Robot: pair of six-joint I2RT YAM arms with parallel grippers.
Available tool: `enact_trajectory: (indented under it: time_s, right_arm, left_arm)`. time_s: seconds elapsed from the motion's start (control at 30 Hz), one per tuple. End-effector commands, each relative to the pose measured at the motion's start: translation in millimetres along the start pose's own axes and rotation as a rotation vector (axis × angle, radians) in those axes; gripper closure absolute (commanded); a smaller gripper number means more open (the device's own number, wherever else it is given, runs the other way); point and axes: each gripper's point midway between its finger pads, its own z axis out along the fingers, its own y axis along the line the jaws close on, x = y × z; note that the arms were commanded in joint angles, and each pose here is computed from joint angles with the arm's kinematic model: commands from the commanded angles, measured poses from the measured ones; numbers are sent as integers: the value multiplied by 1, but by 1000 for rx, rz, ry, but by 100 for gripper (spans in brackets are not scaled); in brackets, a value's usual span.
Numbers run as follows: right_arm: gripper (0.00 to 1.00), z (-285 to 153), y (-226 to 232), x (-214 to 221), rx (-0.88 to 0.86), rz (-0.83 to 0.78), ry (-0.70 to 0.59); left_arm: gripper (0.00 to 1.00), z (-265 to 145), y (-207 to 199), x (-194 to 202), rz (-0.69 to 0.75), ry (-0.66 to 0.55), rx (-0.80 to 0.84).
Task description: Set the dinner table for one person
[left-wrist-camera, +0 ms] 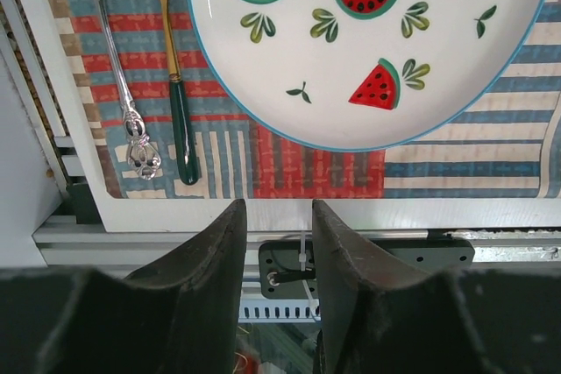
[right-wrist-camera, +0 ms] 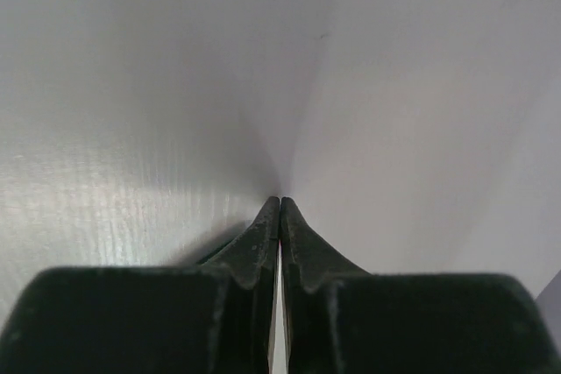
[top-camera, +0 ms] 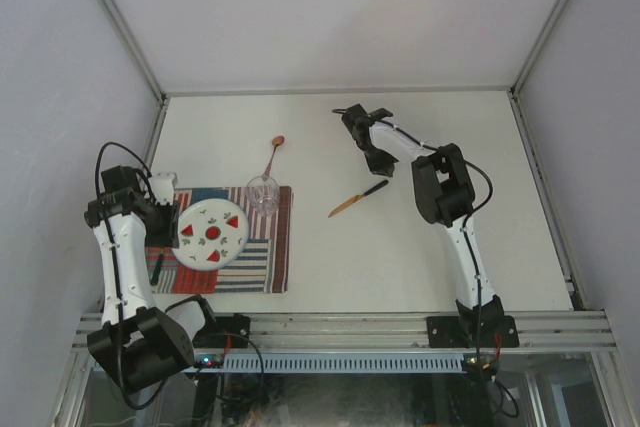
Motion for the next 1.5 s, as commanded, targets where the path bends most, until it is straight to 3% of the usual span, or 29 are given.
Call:
enact_trajectory:
  time_s: [0.0,0.33,0.5,0.73,0.9,1.0,1.17,1.47]
  right_arm:
    - [100,-28,1,-20,-59,16,-49]
    - [100,-82,-11,38,-128,53,-17]
    - [100,-83,-14,24,-106,53,-46]
    - [100,-61,19,-15,-156,50,-47]
    - [100,-43,37,-16,-205,64,40]
    - [100,-49,35,-11,-213,67,20]
    - [100,-52,27,26,-232,82,105]
    - [100,-105,43,86,-302,69,173]
  left_arm:
    - [60,-19,9,-19,26,-72,-55]
    - [60,-13,7,-28,10,-99,-29]
    - [60,-10,6,-27,9,-80,-17]
    - [60,-11,9,-28,23,-78,-26]
    - [60,-11,10,-28,25,-75,-30]
    - [60,-12,10,-28,28,-85,-35]
    - [60,-10,9,-31,22,-95,-32]
    - [60,-7,5,-28,11,-110,-16]
